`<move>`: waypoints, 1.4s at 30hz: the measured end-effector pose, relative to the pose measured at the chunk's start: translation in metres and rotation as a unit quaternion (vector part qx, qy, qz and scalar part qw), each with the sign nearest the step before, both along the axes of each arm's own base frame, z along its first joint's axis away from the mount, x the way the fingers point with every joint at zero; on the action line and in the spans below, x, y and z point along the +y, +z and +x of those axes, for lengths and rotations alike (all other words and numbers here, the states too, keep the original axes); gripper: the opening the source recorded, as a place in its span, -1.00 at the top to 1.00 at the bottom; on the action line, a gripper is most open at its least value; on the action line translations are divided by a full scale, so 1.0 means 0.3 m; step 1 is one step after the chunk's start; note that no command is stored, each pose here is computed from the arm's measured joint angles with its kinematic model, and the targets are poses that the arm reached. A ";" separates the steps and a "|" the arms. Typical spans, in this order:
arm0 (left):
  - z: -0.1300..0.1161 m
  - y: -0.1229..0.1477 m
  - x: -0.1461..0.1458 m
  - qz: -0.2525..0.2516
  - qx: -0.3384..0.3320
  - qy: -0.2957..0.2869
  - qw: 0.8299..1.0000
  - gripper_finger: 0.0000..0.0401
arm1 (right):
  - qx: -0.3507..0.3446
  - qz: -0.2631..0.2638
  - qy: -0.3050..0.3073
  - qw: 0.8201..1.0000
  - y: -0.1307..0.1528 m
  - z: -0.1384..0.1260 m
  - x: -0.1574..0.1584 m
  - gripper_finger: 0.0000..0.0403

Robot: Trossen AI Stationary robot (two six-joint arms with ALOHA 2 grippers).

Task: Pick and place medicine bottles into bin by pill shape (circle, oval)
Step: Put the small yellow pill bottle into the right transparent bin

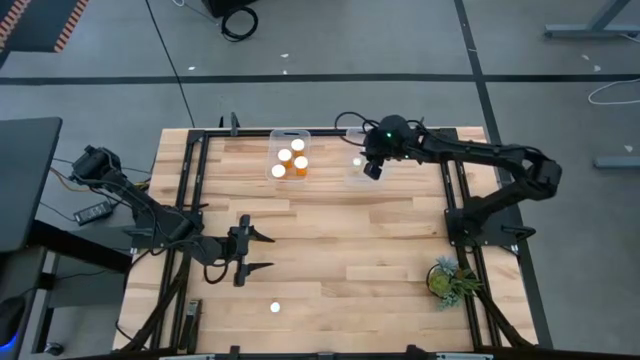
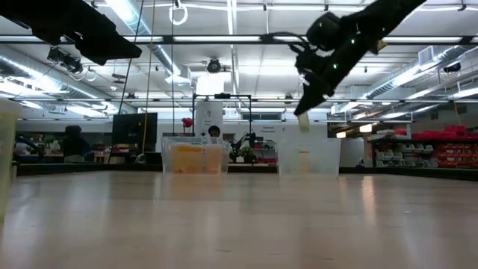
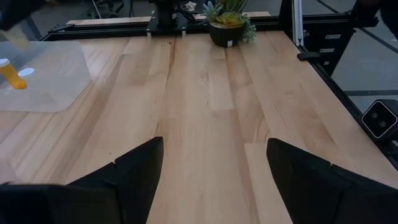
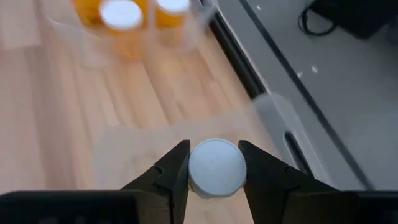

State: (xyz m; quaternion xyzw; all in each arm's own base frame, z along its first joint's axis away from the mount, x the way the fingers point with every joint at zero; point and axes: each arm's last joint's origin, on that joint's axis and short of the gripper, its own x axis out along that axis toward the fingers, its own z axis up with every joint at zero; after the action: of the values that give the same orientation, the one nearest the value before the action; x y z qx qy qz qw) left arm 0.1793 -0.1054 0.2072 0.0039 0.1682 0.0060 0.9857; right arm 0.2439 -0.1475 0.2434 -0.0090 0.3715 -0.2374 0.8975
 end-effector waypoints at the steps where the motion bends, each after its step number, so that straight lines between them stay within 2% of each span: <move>1: 0.000 0.000 0.000 0.000 0.000 0.000 1.000 -0.46 | 0.002 0.007 -0.005 1.000 -0.019 -0.008 -0.012 0.32; 6: 0.000 0.000 0.000 0.000 0.000 0.000 1.000 -0.46 | -0.017 0.034 -0.009 0.999 -0.084 -0.036 -0.051 0.32; 20: 0.000 0.000 0.000 0.000 0.000 0.000 1.000 -0.46 | -0.051 0.035 -0.020 0.998 -0.180 -0.074 -0.050 0.32; 42: 0.000 0.000 0.000 0.000 0.000 0.000 1.000 -0.46 | -0.097 0.040 -0.050 0.993 -0.243 -0.095 -0.022 0.32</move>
State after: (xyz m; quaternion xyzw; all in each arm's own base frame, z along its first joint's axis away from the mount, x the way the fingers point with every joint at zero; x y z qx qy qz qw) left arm 0.1793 -0.1054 0.2072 0.0040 0.1681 0.0059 0.9857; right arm 0.2155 -0.1540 0.1704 0.0689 0.2917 -0.2669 0.9159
